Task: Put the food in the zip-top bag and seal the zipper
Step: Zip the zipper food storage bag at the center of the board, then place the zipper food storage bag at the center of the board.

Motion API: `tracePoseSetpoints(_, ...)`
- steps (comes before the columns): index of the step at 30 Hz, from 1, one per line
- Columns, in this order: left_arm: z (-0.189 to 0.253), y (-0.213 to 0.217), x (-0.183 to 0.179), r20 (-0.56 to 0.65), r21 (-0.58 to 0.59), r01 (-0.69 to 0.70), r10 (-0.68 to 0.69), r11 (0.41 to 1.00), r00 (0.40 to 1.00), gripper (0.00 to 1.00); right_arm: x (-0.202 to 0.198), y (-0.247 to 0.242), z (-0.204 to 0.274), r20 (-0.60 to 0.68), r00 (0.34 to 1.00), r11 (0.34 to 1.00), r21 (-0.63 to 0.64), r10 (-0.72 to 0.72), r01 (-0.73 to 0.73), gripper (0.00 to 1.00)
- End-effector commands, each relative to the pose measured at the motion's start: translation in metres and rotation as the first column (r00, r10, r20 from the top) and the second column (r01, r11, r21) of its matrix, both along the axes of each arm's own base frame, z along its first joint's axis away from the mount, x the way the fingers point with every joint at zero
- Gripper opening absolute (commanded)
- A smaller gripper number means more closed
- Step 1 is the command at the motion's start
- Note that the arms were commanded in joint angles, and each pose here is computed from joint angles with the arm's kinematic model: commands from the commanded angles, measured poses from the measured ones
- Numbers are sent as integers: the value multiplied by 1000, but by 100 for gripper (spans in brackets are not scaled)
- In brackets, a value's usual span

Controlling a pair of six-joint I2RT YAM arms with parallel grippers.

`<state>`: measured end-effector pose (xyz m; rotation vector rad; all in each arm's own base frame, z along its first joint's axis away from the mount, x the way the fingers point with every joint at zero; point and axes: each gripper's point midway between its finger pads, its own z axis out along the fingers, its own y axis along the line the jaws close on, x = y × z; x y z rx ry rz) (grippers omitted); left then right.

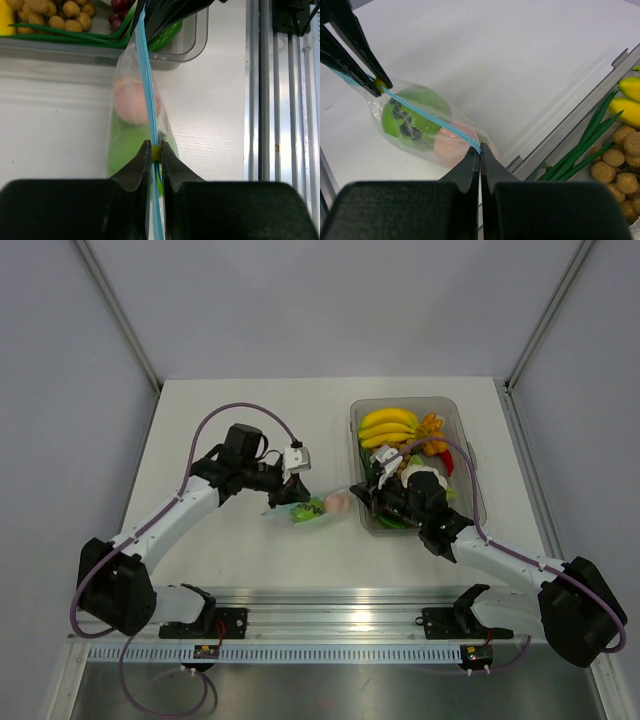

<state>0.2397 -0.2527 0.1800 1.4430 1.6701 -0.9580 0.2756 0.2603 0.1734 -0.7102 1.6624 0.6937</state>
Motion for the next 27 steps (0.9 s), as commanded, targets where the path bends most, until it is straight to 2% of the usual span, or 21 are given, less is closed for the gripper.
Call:
tracePoseSetpoints(1, 0, 27, 4, 7, 14, -136, 136, 991, 991, 0, 23, -12, 34, 88, 988, 990, 75, -127, 121, 0)
tracePoseSetpoints(9, 9, 56, 13, 55, -13, -251, 251, 968, 966, 0, 34, -13, 34, 64, 980, 978, 110, -187, 179, 0)
tracePoseSetpoints(15, -2, 78, 17, 22, 8, -319, 319, 948, 948, 0, 42, -19, 35, 55, 967, 962, 131, -248, 239, 0)
tracePoseSetpoints(20, -8, 96, 22, 59, 6, -388, 387, 922, 920, 0, 50, -29, 31, 46, 946, 940, 136, -321, 312, 0)
tracePoseSetpoints(27, -13, 106, 27, 53, -1, -428, 427, 904, 903, 0, 52, -29, 30, 43, 945, 939, 135, -324, 316, 0)
